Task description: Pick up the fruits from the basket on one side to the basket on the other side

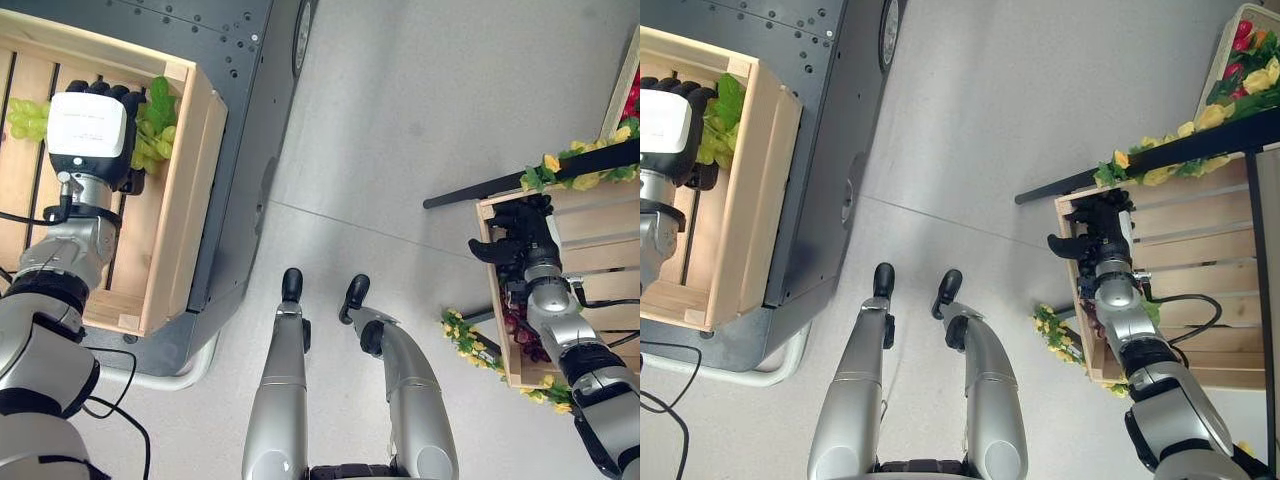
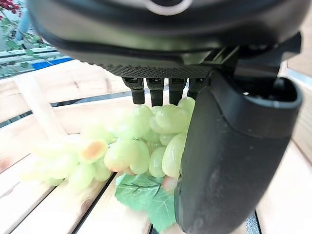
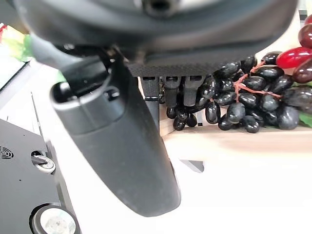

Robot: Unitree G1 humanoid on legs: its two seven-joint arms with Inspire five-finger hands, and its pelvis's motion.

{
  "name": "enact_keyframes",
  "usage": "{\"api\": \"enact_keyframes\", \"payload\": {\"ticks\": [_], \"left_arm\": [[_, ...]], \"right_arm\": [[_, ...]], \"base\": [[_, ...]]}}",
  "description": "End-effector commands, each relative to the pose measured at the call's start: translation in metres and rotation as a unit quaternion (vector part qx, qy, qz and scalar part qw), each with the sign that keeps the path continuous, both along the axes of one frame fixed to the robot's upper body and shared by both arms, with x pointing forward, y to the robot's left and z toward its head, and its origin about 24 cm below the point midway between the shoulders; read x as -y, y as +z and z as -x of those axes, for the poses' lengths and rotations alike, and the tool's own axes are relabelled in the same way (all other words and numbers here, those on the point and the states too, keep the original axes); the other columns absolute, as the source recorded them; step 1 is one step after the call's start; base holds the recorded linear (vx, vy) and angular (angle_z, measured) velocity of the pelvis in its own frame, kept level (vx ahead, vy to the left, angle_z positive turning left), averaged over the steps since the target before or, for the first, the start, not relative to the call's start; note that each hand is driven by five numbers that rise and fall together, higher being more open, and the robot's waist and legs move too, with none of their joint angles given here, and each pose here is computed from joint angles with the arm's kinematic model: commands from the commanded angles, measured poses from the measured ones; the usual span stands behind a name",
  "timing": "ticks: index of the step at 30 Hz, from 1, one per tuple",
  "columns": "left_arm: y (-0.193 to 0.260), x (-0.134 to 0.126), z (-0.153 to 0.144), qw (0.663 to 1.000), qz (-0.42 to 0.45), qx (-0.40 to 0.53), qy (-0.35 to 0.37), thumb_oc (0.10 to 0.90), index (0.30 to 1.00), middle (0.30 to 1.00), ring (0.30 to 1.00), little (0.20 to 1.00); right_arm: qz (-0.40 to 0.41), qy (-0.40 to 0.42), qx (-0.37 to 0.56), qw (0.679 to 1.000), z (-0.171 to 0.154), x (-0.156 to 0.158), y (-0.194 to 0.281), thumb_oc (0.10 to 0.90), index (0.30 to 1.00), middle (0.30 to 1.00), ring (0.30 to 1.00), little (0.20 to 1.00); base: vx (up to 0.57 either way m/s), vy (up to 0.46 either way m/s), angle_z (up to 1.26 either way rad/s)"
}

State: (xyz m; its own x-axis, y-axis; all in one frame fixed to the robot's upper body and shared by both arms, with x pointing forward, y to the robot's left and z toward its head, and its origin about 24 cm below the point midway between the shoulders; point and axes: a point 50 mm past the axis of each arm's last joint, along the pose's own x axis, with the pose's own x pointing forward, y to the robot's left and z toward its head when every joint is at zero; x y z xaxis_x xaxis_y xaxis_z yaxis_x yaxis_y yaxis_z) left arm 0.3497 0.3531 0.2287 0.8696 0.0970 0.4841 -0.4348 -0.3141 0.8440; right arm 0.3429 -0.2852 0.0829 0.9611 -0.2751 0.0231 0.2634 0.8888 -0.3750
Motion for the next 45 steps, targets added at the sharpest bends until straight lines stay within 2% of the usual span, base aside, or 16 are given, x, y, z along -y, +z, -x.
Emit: {"api": "enact_keyframes", "payload": {"ticks": [1, 7, 9, 10, 11, 12, 21, 27, 34, 36, 39, 40, 42, 43, 45], "left_arm": [[0.022, -0.005, 0.001, 1.0, 0.0, -0.002, 0.025, 0.8, 0.9, 0.9, 0.9, 0.9], [0.004, -0.031, 0.009, 0.989, 0.045, -0.039, 0.134, 0.8, 0.9, 0.9, 0.9, 0.9], [0.003, -0.033, 0.009, 0.987, 0.053, -0.048, 0.141, 0.8, 0.9, 0.9, 0.9, 0.9], [0.002, -0.033, 0.009, 0.987, 0.063, -0.053, 0.139, 0.66, 0.691, 0.691, 0.691, 0.691], [0.007, -0.033, 0.009, 0.987, 0.066, -0.047, 0.136, 0.59, 0.585, 0.585, 0.585, 0.585], [0.001, -0.031, 0.008, 0.988, 0.068, -0.056, 0.129, 0.4, 0.3, 0.3, 0.3, 0.3], [0.0, -0.018, 0.002, 0.992, 0.078, -0.067, 0.073, 0.4, 0.3, 0.3, 0.3, 0.3], [0.009, -0.011, 0.002, 0.996, 0.083, -0.025, 0.029, 0.4, 0.3, 0.3, 0.3, 0.3], [0.001, -0.019, 0.013, 0.985, 0.166, 0.035, 0.005, 0.4, 0.3, 0.3, 0.3, 0.3], [0.002, -0.025, 0.02, 0.972, 0.218, 0.09, -0.004, 0.4, 0.3, 0.3, 0.3, 0.3], [-0.003, -0.033, 0.028, 0.955, 0.271, 0.122, -0.006, 0.4, 0.3, 0.3, 0.3, 0.3], [-0.013, -0.037, 0.035, 0.937, 0.318, 0.143, -0.011, 0.4, 0.3, 0.3, 0.3, 0.3], [-0.017, -0.039, 0.038, 0.927, 0.342, 0.155, -0.014, 0.4, 0.3, 0.3, 0.3, 0.3], [-0.027, -0.043, 0.046, 0.903, 0.39, 0.181, -0.018, 0.4, 0.3, 0.3, 0.3, 0.3], [-0.032, -0.047, 0.051, 0.884, 0.422, 0.198, -0.02, 0.4, 0.3, 0.3, 0.3, 0.3]], "right_arm": [[0.0, 0.196, -0.013, 0.981, -0.02, -0.077, 0.002, 0.8, 0.9, 0.9, 0.9, 0.9], [0.0, 0.198, -0.019, 0.98, -0.02, -0.079, -0.001, 0.8, 0.9, 0.9, 0.9, 0.9], [-0.003, 0.196, -0.019, 0.98, -0.02, -0.079, -0.002, 0.8, 0.9, 0.9, 0.9, 0.9], [-0.007, 0.195, -0.019, 0.981, -0.019, -0.078, -0.002, 0.8, 0.9, 0.9, 0.9, 0.9], [-0.007, 0.194, -0.012, 0.981, -0.022, -0.077, 0.004, 0.8, 0.9, 0.9, 0.9, 0.9], [-0.013, 0.192, -0.019, 0.981, -0.019, -0.077, -0.002, 0.8, 0.9, 0.9, 0.9, 0.9], [-0.018, 0.19, -0.012, 0.981, -0.019, -0.075, 0.001, 0.8, 0.9, 0.9, 0.9, 0.9], [-0.029, 0.183, -0.008, 0.983, -0.02, -0.071, 0.003, 0.8, 0.9, 0.9, 0.9, 0.9], [-0.044, 0.185, -0.017, 0.982, -0.014, -0.077, -0.008, 0.8, 0.9, 0.9, 0.9, 0.9], [-0.049, 0.186, -0.013, 0.981, -0.012, -0.08, -0.009, 0.8, 0.9, 0.9, 0.9, 0.9], [-0.054, 0.189, -0.017, 0.98, -0.009, -0.084, -0.014, 0.8, 0.9, 0.9, 0.9, 0.9], [-0.061, 0.19, -0.019, 0.98, -0.004, -0.086, -0.019, 0.8, 0.9, 0.9, 0.9, 0.9], [-0.064, 0.19, -0.021, 0.979, -0.002, -0.087, -0.021, 0.8, 0.9, 0.9, 0.9, 0.9], [-0.072, 0.19, -0.025, 0.979, 0.003, -0.088, -0.026, 0.8, 0.9, 0.9, 0.9, 0.9], [-0.076, 0.19, -0.03, 0.978, 0.006, -0.088, -0.03, 0.8, 0.9, 0.9, 0.9, 0.9]], "base": [[0.0, 0.0, 0.0], [0.02, 0.001, -0.02], [-0.01, -0.021, -0.07], [-0.05, -0.022, -0.04], [0.0, -0.03, -0.04], [0.0, 0.0, 0.0], [0.0, -0.004, 0.0], [-0.02, -0.009, 0.02], [0.02, -0.013, 0.01], [-0.05, -0.02, 0.01], [0.0, -0.02, 0.01], [0.03, -0.042, -0.05], [0.03, -0.038, -0.07], [0.04, -0.03, -0.03], [0.05, -0.021, 0.01]]}}
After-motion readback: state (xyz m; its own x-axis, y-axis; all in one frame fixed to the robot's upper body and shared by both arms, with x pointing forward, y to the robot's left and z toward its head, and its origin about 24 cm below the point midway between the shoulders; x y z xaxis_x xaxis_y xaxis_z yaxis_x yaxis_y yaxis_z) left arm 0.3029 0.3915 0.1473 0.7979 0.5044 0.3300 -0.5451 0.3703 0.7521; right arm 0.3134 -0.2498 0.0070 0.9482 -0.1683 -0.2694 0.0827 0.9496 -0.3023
